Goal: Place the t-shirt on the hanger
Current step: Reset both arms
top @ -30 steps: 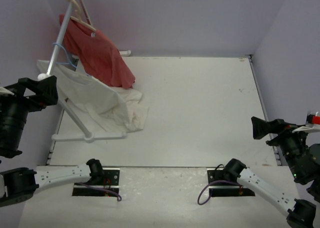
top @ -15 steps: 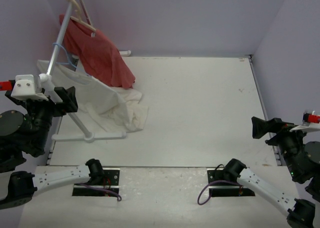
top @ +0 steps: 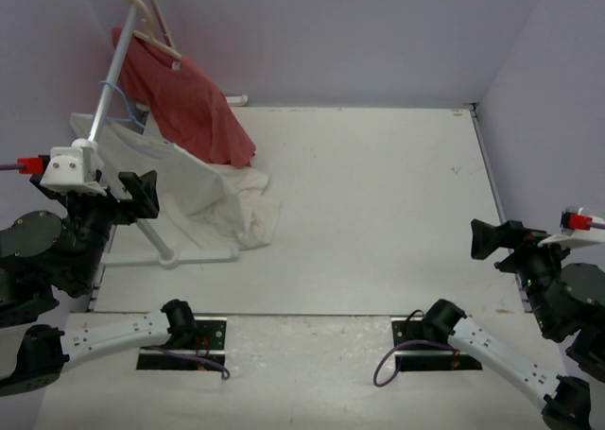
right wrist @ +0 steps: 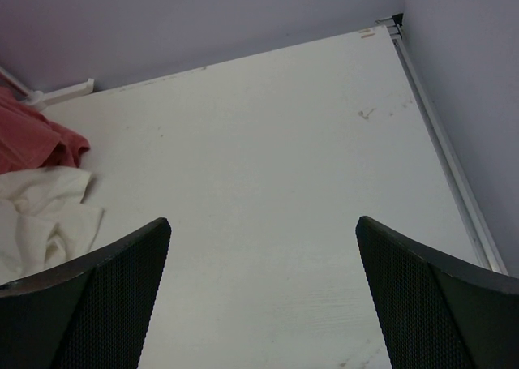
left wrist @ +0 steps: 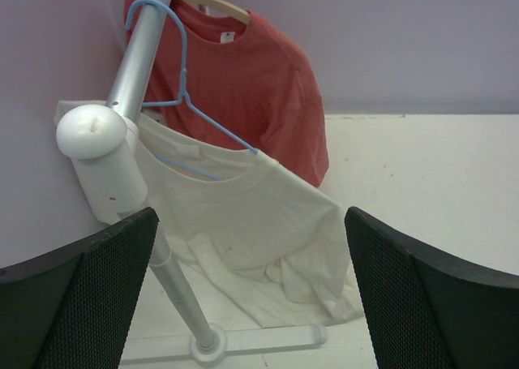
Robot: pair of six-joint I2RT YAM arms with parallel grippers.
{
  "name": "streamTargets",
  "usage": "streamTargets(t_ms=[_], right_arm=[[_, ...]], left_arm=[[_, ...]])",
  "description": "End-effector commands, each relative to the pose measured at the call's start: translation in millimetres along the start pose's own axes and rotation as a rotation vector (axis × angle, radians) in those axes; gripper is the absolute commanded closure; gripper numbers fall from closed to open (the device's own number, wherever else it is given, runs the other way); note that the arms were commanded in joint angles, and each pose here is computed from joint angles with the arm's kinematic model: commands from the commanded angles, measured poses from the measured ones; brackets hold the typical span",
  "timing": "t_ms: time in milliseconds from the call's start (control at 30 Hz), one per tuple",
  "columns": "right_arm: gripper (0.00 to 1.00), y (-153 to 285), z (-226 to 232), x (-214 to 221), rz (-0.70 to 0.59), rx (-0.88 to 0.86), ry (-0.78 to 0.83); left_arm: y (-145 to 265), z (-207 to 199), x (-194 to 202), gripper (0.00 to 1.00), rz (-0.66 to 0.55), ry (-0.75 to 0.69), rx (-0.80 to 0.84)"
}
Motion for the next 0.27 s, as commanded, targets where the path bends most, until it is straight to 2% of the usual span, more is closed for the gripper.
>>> streamTargets(t_ms=[0, 233], right_arm=[[0.01, -1.2, -2.1, -6.4, -0.041, 0.028, -0.022], [0.01, -3.4, -1.5, -3.8, -0.041, 0.039, -0.024]], left_arm=[[5.3, 5.7, 0.1, 0.0, -0.015, 0.055, 0.034], [4.3, 4.5, 5.6, 0.0, -0.015, 0.053, 0.039]])
Point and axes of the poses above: each gripper's point midway between its finger pads, its own y axis back along the fingers, its own z axis along the line the jaws close on, x = y × z, the point moved 8 cm from there along y, back along the fingers, and after that the axes turned 6 degrees about y, right-handed, at the moved point
